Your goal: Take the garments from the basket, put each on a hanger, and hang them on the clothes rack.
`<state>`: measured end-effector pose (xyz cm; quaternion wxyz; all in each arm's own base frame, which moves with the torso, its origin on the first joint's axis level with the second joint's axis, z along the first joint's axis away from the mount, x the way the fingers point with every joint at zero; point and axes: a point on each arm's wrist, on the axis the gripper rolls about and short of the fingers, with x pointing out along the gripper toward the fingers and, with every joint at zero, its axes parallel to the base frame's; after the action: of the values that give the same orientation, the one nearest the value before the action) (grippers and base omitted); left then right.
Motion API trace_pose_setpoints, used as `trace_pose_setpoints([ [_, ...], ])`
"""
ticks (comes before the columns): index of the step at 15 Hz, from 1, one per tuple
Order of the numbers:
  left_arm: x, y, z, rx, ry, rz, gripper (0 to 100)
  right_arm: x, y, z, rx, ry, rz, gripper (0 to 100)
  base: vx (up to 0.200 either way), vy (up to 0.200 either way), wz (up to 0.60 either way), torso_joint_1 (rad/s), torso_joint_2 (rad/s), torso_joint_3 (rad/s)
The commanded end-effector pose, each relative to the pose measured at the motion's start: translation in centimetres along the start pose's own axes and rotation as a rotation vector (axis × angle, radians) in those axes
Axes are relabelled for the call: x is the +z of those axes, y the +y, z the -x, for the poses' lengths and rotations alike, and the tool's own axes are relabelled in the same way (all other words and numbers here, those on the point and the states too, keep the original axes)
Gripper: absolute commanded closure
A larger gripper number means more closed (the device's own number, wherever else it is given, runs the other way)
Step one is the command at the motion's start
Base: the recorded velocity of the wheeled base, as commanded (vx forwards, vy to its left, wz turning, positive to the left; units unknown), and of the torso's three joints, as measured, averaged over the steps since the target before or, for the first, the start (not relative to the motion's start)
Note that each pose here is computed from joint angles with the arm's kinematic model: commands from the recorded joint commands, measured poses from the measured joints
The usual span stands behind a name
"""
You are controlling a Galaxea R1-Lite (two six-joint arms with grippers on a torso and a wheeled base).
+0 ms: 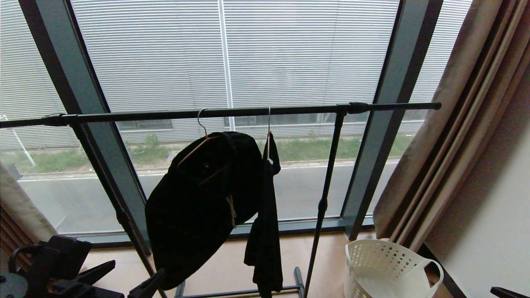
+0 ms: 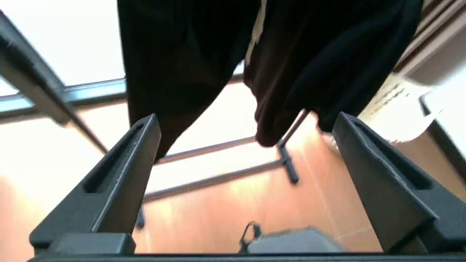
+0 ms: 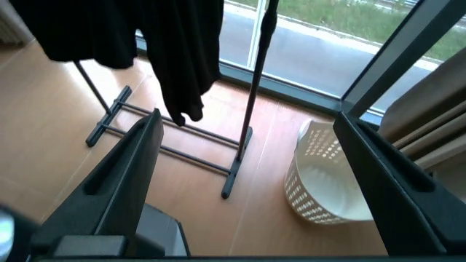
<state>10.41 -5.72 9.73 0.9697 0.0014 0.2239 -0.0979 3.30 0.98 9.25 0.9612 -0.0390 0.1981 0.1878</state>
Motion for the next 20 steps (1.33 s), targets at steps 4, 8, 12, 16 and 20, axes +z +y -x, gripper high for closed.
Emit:
trace_pose_setpoints([
  [4,-0.7,0.6,3.2,0.031,-0.065,-0.005,0,-2.5,0.8,2.6,-0.018,-0.132,0.022,0,0.000,0.000,0.00,0.000,0.00,0.000],
  [8,-1.7,2.8,4.8,0.228,-0.071,0.038,0,-2.5,0.8,2.7,-0.030,-0.145,0.014,0,0.000,0.000,0.00,0.000,0.00,0.000],
  [12,-2.9,4.3,7.2,0.410,-0.151,0.023,0,-2.6,0.9,2.8,-0.028,-0.159,0.018,0,0.000,0.000,0.00,0.000,0.00,0.000],
  [16,-5.4,4.4,10.4,0.346,-0.318,-0.198,0,-2.5,0.9,2.8,-0.027,-0.159,0.017,0,0.000,0.000,0.00,0.000,0.00,0.000],
  [20,-6.9,3.8,10.7,0.077,-0.316,-0.223,0,-2.5,0.9,2.7,-0.026,-0.153,0.015,0,0.000,0.000,0.00,0.000,0.00,0.000],
])
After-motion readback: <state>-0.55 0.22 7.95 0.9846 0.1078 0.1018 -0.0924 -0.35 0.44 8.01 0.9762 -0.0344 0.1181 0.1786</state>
